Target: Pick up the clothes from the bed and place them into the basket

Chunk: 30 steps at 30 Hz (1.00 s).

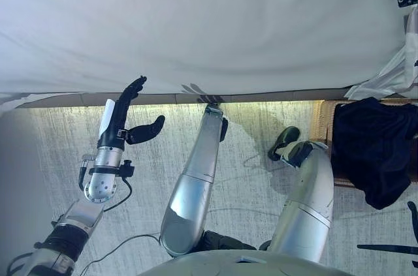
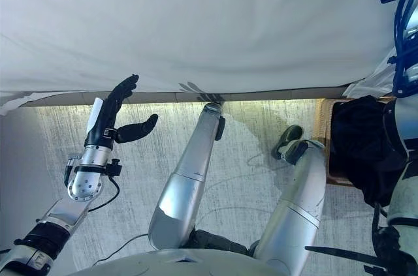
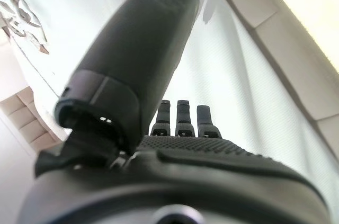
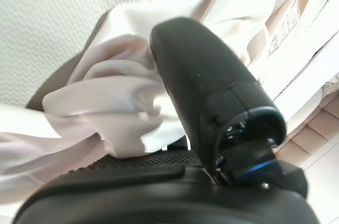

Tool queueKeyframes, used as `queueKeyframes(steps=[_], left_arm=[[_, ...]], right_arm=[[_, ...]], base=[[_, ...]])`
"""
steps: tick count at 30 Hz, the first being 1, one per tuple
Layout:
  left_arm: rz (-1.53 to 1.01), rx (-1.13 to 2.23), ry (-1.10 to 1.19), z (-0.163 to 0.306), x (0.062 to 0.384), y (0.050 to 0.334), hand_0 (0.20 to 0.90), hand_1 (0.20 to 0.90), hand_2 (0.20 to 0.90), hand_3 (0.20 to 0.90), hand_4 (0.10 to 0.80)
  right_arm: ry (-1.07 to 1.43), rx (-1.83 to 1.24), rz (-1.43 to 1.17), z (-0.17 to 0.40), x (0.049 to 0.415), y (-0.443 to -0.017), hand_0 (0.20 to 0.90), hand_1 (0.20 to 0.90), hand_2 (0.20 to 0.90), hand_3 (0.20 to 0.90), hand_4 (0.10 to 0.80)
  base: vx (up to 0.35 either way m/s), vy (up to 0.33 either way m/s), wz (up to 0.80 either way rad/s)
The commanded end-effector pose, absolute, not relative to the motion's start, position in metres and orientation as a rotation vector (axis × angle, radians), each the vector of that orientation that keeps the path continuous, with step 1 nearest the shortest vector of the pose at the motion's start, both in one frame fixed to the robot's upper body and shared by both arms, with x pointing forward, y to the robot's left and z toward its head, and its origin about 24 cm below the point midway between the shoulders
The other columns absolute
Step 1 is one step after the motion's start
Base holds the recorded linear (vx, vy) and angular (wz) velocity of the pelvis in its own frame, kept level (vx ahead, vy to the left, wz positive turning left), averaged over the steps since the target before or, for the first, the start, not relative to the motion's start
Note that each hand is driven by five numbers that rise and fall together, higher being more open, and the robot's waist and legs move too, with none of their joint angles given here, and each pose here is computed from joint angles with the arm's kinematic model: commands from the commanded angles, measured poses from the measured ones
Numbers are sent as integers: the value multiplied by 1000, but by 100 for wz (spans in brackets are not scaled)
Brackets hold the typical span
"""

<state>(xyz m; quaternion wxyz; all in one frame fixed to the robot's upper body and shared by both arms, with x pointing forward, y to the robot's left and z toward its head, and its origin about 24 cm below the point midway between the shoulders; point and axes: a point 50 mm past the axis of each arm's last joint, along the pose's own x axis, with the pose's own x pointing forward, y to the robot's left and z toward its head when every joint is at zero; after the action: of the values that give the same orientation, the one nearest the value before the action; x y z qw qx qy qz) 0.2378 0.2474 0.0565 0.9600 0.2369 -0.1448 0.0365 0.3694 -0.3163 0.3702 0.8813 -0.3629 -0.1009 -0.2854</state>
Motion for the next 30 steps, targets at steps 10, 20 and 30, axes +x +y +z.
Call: queueKeyframes(steps=[10,20,30], left_arm=[[123,454,-435,84,223,268,900,900,900,900,800],[105,471,-401,79,228,269,900,900,900,900,800],[41,487,-290,60,237,260,900,900,900,900,800]], right_arm=[[-248,-859,-747,384,341,-355,300,300,300,200,100],[-215,-782,-706,371,336,-370,300,300,300,200,100],[-209,-753,-640,365,331,-379,300,300,300,200,100]], base=[[21,2,1],[19,66,6],[60,79,-9]])
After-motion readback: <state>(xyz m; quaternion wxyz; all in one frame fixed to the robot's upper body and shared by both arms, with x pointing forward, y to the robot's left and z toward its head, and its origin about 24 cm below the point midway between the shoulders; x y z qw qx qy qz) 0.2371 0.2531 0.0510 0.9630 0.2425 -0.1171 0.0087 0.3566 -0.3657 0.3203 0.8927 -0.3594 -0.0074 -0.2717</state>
